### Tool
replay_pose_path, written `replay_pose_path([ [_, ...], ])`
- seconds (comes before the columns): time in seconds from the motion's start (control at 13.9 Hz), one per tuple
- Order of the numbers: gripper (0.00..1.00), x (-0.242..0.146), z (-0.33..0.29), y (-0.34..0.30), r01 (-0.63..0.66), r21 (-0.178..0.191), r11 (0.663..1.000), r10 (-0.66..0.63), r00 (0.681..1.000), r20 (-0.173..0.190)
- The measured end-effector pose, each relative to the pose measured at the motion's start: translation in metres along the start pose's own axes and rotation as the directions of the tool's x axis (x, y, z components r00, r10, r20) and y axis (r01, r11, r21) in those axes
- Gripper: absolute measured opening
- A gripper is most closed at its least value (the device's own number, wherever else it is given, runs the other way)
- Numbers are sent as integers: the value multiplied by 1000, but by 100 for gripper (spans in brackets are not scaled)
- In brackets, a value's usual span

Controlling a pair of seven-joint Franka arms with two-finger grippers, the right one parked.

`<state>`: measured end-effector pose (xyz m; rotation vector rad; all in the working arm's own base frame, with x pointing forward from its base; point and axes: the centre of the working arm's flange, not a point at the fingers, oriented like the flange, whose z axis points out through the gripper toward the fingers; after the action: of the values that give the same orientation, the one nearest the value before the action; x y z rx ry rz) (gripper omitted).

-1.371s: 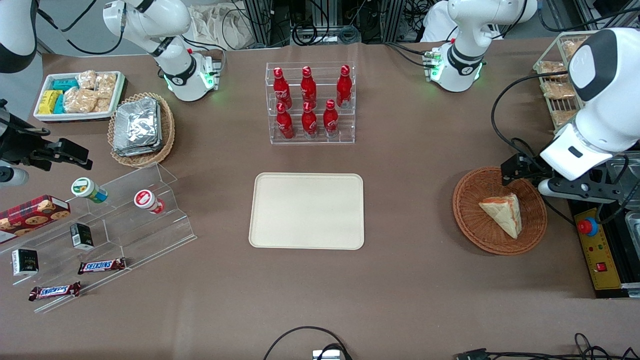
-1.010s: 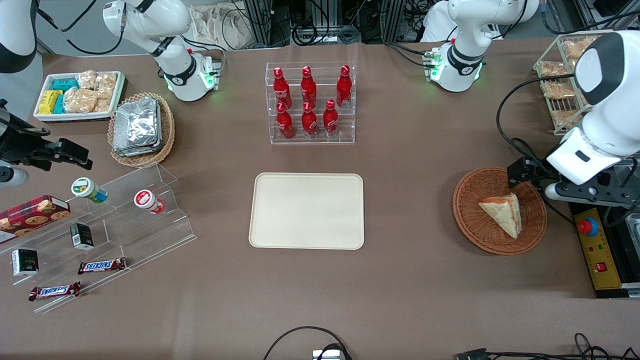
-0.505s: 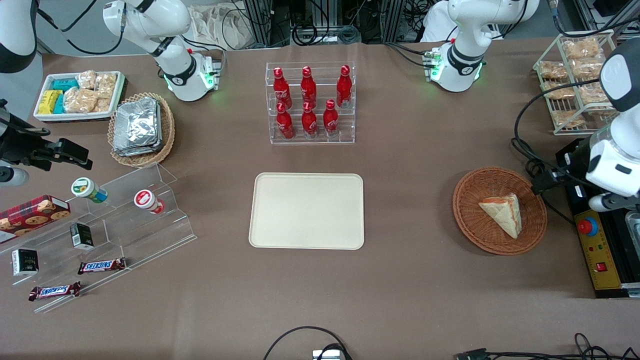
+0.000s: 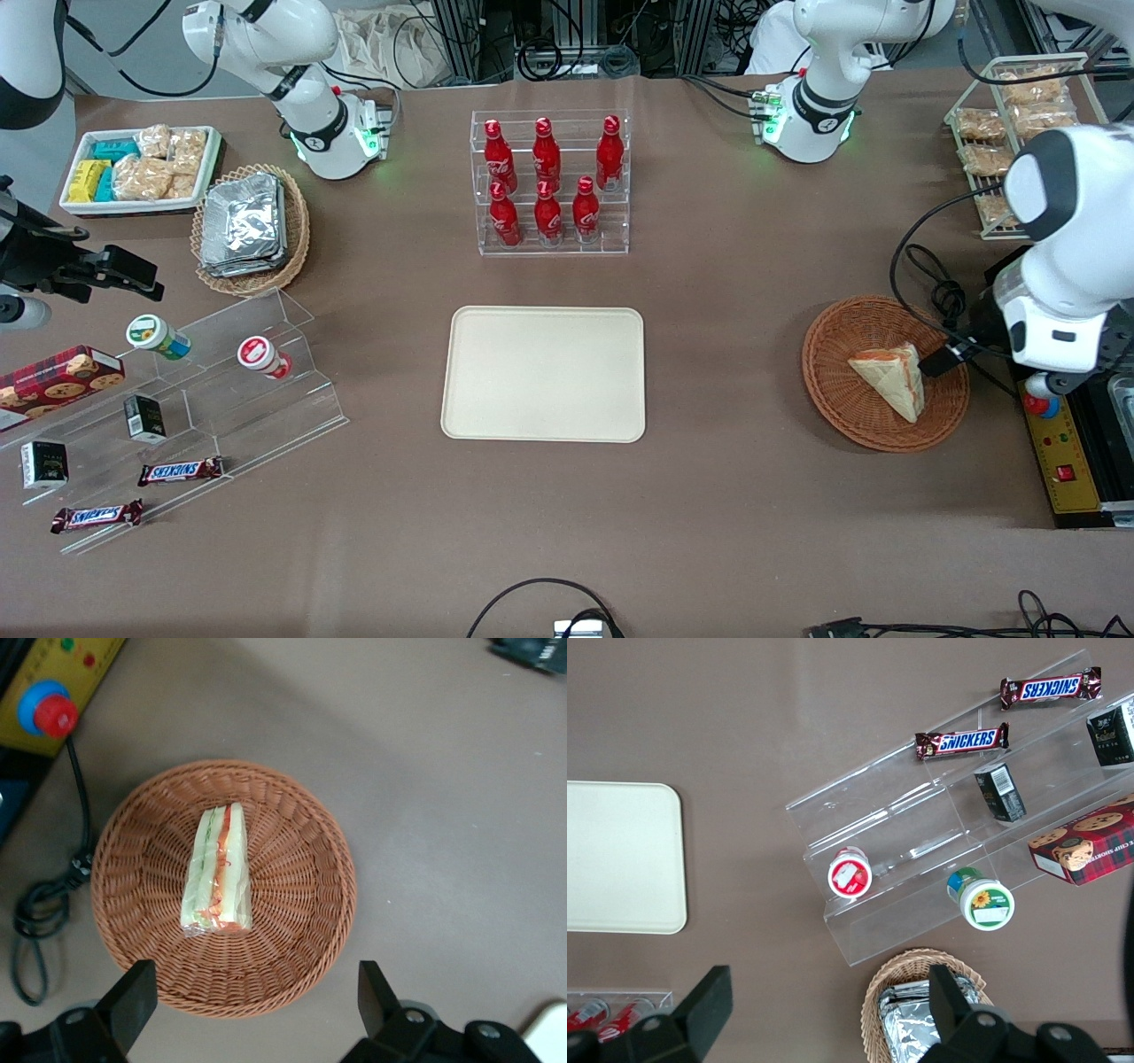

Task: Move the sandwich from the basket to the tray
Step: 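Move the left gripper over the wrapped sandwich in the wicker basket, then lower the left gripper and close it on the wrapped sandwich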

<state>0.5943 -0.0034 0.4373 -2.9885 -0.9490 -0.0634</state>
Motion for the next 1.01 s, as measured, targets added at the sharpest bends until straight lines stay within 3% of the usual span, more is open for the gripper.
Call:
replay_pose_path([
  [0.22, 100, -11, 44, -13, 111, 19, 994, -112, 994, 20],
  [0.58, 100, -11, 103, -47, 224, -1, 975, -224, 975, -9],
  [1.01, 100, -18, 152, -48, 274, 59, 960, -277, 960, 37],
])
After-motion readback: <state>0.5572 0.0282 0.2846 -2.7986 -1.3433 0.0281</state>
